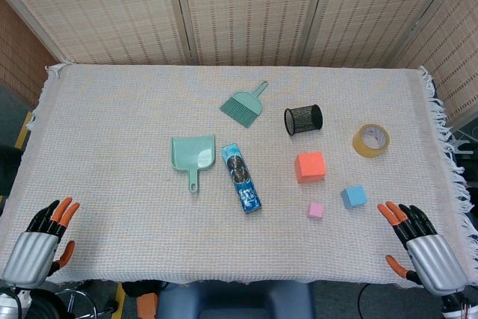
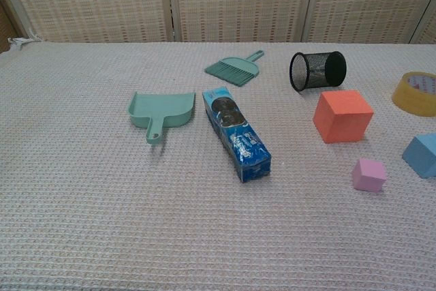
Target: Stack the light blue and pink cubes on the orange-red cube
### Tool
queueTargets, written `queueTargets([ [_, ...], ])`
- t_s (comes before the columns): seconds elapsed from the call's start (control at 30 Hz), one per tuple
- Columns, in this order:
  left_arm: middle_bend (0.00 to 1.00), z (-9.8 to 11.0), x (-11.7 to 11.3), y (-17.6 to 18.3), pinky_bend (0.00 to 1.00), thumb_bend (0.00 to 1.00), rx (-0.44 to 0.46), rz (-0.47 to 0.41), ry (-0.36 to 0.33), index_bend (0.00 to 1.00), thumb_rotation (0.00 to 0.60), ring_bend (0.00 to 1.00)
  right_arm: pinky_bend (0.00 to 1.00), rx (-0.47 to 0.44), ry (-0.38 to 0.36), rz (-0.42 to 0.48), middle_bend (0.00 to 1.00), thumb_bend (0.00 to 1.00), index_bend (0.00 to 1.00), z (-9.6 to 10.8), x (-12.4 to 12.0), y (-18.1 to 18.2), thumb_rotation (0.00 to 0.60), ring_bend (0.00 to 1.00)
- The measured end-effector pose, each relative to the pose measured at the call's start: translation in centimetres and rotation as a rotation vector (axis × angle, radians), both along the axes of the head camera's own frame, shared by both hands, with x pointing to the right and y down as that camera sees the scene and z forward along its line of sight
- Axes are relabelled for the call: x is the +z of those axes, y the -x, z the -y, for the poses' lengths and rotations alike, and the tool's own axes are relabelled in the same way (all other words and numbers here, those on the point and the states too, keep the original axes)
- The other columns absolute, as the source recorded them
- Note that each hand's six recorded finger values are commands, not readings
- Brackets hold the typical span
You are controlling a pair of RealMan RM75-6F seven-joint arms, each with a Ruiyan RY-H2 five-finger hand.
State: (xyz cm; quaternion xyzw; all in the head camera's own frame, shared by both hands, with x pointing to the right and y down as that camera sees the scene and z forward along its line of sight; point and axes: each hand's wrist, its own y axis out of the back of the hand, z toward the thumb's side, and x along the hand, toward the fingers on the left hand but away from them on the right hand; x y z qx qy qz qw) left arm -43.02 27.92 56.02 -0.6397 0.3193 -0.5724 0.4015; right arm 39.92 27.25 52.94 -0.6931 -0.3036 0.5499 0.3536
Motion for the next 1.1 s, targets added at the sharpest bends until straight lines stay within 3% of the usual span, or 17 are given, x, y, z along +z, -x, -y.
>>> queueTargets([
  [0.23, 0.00, 0.2, -0.1, 0.2, 0.15, 0.47, -0.013, -0.004, -0.002, 0.00, 0.600, 0.00, 0.05, -0.005, 0.021, -0.026, 0.00, 0.19, 0.00, 0.3, 1.1, 0.0, 0.600, 0.00],
  [0.43, 0.00, 0.6, -0.2, 0.8, 0.15, 0.47, -0.037, -0.005, -0.009, 0.00, 0.600, 0.00, 0.05, -0.039, 0.058, -0.085, 0.00, 0.19, 0.00, 1.1, 3.7, 0.2, 0.600, 0.00],
  [0.67, 0.00, 1.2, 0.3, 1.4, 0.15, 0.47, -0.064, 0.010, -0.001, 0.00, 0.600, 0.00, 0.05, -0.125, 0.084, -0.174, 0.00, 0.19, 0.00, 4.4, 8.8, 1.6, 0.600, 0.00],
  [0.87, 0.00, 1.6, 0.7, 2.0, 0.15, 0.47, -0.091, 0.027, 0.008, 0.00, 0.600, 0.00, 0.05, -0.143, 0.088, -0.223, 0.00, 0.19, 0.00, 6.9, 11.7, 2.5, 0.600, 0.00],
  [1.1, 0.00, 1.9, 1.0, 2.3, 0.15, 0.47, -0.106, 0.037, 0.011, 0.00, 0.600, 0.00, 0.05, -0.141, 0.116, -0.280, 0.00, 0.19, 0.01, 7.8, 14.2, 2.2, 0.600, 0.00],
])
